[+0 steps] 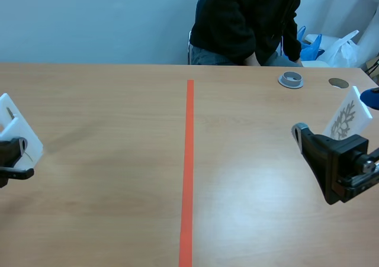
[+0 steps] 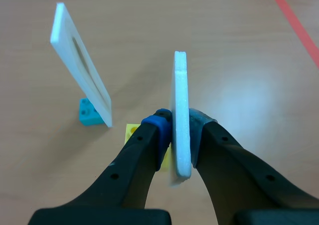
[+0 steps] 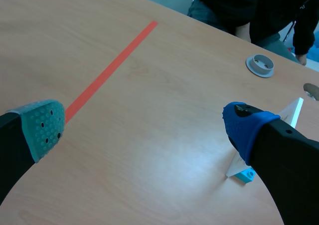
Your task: Sort the leaf by its shape. The table is split by an orange tape line. A compound leaf with several leaflets goes to the left side, a simple leaf with one blade goes to the right side. Return to the home posture when a red brick is placed on the table.
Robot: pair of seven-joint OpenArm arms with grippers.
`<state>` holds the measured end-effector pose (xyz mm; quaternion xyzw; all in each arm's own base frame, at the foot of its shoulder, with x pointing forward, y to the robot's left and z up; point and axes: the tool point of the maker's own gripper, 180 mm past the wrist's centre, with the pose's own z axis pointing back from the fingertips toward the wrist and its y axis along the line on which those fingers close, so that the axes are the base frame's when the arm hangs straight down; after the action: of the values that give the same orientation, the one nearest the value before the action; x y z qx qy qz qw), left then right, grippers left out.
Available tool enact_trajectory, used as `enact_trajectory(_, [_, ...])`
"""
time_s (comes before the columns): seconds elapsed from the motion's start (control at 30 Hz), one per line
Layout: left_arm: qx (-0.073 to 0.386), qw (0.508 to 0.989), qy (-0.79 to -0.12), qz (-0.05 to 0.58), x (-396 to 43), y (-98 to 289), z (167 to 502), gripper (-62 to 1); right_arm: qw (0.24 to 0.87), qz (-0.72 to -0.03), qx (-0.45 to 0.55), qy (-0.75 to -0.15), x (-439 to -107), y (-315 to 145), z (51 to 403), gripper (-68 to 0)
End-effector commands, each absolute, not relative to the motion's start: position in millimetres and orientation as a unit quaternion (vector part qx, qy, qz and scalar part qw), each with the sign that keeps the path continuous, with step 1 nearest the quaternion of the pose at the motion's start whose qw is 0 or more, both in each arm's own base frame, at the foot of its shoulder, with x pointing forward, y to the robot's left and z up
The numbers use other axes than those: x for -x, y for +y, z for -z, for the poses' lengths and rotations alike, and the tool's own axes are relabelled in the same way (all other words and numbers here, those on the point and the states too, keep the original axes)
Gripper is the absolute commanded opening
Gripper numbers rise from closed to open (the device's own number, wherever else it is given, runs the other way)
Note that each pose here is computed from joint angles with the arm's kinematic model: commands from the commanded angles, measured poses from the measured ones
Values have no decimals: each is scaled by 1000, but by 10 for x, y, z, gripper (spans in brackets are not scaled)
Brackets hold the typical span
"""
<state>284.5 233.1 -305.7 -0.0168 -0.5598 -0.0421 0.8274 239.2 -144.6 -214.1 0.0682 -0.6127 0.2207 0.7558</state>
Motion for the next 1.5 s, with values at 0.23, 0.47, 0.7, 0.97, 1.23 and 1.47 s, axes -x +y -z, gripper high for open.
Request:
enact_trajectory(0.23, [2,831,-556,-4,-3057,2580,3285,-568,747,-220,-66,-624,-2426,-1460,2069,4])
enact_trajectory(0.47, [-25,837,-545,-24,-3150,2772,3464,-568,747,-220,-66,-624,-2427,-1460,2068,4])
enact_trajectory(0.7, [-27,848,-528,-36,-3097,2824,3628,-566,747,-220,-66,-624,-2426,-1460,2069,4])
enact_trajectory(0.97, [-27,848,-529,-37,-3090,2836,3639,-425,747,-220,-66,-624,-2426,-1460,2070,4])
enact_trajectory(1.23, [-38,844,-535,-27,-3110,2937,3562,-43,747,-220,-66,-624,-2426,-1460,2070,4])
enact_trajectory(1.47, [-36,844,-535,9,-3077,2914,3422,14,747,-220,-66,-624,-2426,-1460,2069,4])
